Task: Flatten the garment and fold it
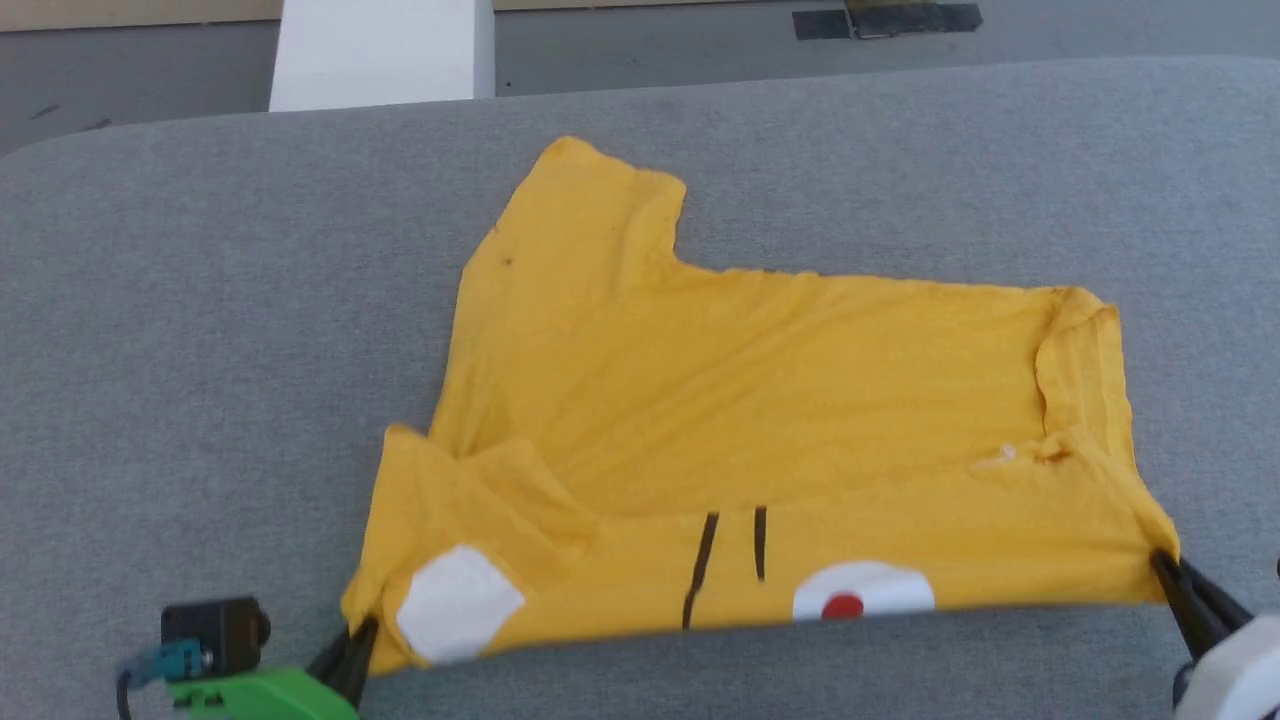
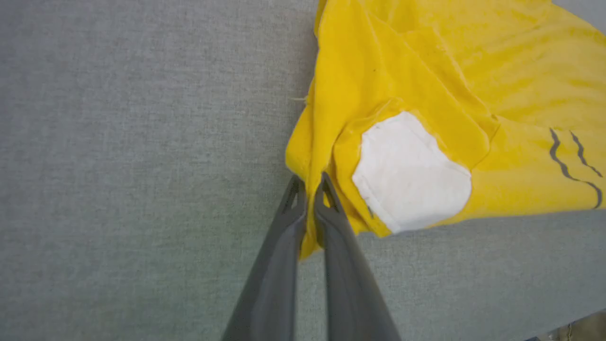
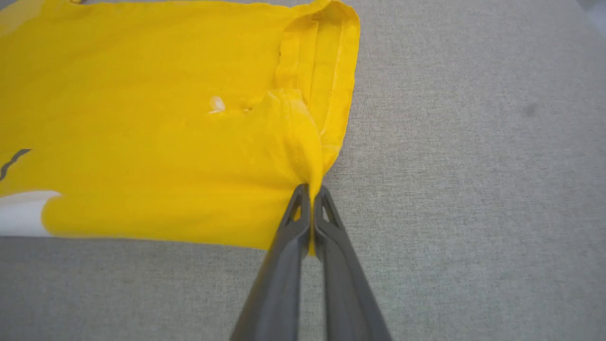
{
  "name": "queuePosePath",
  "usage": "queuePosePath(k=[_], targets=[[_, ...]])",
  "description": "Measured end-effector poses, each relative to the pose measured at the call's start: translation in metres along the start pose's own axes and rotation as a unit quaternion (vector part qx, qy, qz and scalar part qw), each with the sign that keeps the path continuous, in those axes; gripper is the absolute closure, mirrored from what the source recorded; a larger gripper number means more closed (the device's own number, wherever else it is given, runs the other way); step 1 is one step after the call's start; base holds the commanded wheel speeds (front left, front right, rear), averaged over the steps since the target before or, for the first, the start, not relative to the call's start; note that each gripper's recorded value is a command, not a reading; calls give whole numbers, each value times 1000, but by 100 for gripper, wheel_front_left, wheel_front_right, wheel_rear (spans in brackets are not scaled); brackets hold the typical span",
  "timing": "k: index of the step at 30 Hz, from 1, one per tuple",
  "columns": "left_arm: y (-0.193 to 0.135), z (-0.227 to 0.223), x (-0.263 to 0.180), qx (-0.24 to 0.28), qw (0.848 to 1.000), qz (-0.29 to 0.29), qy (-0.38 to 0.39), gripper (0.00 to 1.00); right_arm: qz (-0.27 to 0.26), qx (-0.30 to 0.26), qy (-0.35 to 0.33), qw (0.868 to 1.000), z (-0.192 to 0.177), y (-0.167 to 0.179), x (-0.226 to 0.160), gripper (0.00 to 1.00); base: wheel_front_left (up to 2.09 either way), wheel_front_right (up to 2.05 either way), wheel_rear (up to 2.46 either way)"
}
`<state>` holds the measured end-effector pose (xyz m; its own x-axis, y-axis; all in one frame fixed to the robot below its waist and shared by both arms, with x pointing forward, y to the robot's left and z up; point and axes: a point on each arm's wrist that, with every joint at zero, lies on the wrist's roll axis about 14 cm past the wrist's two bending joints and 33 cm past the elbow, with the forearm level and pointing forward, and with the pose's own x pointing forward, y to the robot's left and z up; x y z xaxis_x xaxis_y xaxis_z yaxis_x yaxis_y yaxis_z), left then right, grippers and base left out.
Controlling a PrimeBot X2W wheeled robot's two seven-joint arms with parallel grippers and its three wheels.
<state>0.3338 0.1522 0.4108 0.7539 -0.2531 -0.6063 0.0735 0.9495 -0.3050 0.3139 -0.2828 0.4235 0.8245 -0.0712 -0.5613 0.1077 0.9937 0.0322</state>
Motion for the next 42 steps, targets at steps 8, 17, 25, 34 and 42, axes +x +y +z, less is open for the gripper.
queuePosePath(k=[8,17,25,34,42], targets=[[4,-38,-24,-62,996,15,54,100,1,4,87,996,-40,-2,-14,100,0,0,0],[-8,-39,-13,-95,995,-5,27,0,6,15,68,998,-35,7,-8,0,0,0,0],[-11,24,-13,-88,990,-30,-104,0,6,17,-5,1000,-4,8,-8,0,0,0,0],[-20,176,0,143,940,-57,-304,0,21,-19,-149,988,69,34,17,0,0,0,0],[-61,253,62,285,906,-114,-291,0,40,-36,-178,983,84,58,47,0,0,0,0]])
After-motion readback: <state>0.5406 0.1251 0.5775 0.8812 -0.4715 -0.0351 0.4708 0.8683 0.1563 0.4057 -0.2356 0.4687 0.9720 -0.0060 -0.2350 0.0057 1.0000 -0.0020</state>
